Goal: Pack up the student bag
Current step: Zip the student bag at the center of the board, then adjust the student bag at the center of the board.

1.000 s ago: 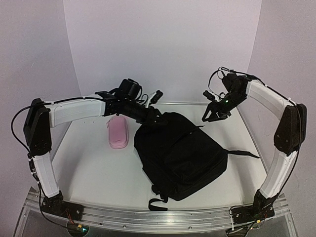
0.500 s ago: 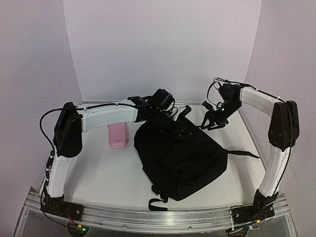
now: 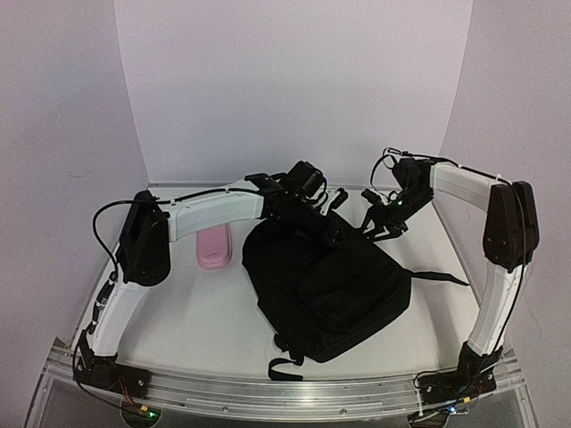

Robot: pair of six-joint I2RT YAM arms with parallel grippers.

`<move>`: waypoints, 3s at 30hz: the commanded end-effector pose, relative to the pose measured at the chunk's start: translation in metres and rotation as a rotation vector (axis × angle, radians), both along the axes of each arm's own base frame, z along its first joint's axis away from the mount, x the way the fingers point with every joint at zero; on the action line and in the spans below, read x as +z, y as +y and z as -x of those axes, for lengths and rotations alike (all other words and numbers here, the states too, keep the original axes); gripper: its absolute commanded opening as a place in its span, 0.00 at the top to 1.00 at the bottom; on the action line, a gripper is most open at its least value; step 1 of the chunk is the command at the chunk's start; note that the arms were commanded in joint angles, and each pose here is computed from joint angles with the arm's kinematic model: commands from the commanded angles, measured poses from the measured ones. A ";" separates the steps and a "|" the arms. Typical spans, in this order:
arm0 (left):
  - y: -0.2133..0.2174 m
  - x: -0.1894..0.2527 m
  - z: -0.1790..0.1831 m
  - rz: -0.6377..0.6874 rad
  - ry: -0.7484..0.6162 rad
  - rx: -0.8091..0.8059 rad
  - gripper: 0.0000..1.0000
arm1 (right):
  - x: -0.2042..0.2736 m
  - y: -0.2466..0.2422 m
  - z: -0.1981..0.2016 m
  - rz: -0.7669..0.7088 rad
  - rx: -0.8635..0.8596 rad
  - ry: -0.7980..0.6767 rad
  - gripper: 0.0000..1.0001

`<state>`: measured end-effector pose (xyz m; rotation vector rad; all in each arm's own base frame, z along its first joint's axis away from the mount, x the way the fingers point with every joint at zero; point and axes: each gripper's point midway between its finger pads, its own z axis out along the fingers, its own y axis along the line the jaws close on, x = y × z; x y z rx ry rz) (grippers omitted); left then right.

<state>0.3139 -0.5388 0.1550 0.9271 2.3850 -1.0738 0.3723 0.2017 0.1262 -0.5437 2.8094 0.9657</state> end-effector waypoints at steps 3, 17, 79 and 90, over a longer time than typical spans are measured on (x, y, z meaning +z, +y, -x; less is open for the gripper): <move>-0.005 0.000 -0.008 0.015 0.004 0.002 0.69 | -0.004 0.017 0.007 -0.045 0.037 0.027 0.52; 0.026 0.027 0.007 0.006 -0.049 0.009 1.00 | -0.004 0.009 -0.004 0.018 0.018 -0.020 1.00; 0.164 0.069 -0.063 0.042 0.003 0.328 0.45 | 0.087 0.042 0.080 -0.122 0.256 -0.199 0.35; 0.195 0.010 0.059 -0.072 0.154 0.390 0.32 | 0.018 -0.019 -0.013 0.271 0.100 -0.229 0.25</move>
